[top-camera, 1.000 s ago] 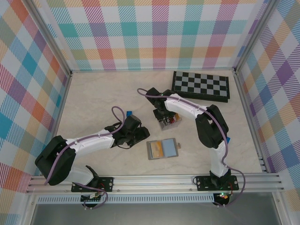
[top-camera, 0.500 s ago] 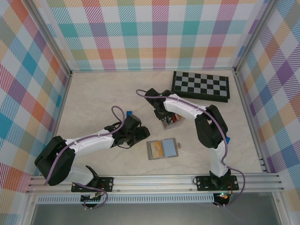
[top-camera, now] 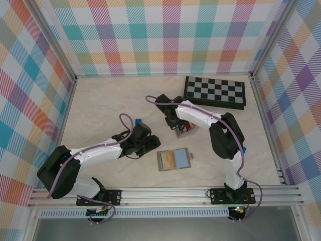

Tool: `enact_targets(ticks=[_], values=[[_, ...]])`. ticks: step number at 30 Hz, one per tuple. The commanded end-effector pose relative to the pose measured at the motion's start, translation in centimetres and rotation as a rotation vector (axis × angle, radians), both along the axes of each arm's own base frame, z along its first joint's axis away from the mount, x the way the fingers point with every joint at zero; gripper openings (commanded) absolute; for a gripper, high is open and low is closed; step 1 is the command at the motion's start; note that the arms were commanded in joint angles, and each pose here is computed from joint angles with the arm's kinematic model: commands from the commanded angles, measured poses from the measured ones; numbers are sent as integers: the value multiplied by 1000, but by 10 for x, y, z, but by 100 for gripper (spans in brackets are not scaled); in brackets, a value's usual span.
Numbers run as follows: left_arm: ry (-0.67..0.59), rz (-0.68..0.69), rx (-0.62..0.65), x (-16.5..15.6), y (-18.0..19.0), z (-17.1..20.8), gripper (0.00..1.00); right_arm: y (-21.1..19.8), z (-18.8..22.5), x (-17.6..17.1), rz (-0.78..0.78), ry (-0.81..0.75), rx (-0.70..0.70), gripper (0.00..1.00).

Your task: Put the credit cards into the card holder

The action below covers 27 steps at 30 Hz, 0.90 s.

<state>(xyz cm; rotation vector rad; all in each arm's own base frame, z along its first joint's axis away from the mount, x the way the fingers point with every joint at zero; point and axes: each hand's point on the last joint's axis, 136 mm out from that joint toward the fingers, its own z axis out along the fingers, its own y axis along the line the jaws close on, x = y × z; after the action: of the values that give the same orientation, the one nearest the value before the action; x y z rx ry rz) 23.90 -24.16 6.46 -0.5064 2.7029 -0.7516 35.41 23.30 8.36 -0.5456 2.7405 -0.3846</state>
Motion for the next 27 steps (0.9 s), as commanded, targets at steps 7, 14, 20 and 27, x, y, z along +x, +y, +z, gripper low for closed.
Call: enact_targets(ticks=[7, 14, 20, 27], values=[[-29, -5, -25, 7, -2, 15, 69, -2, 32, -10, -17, -20, 89, 4], [-61, -30, -61, 11, -8, 31, 69, 12, 60, -19, -45, -22, 310, 2], [-96, -65, -204, 22, -21, 56, 69, 14, 90, -30, -104, -25, 565, 2], [-170, -117, -502, 45, -47, 109, 69, 18, 138, -47, -165, 31, 1048, 2]])
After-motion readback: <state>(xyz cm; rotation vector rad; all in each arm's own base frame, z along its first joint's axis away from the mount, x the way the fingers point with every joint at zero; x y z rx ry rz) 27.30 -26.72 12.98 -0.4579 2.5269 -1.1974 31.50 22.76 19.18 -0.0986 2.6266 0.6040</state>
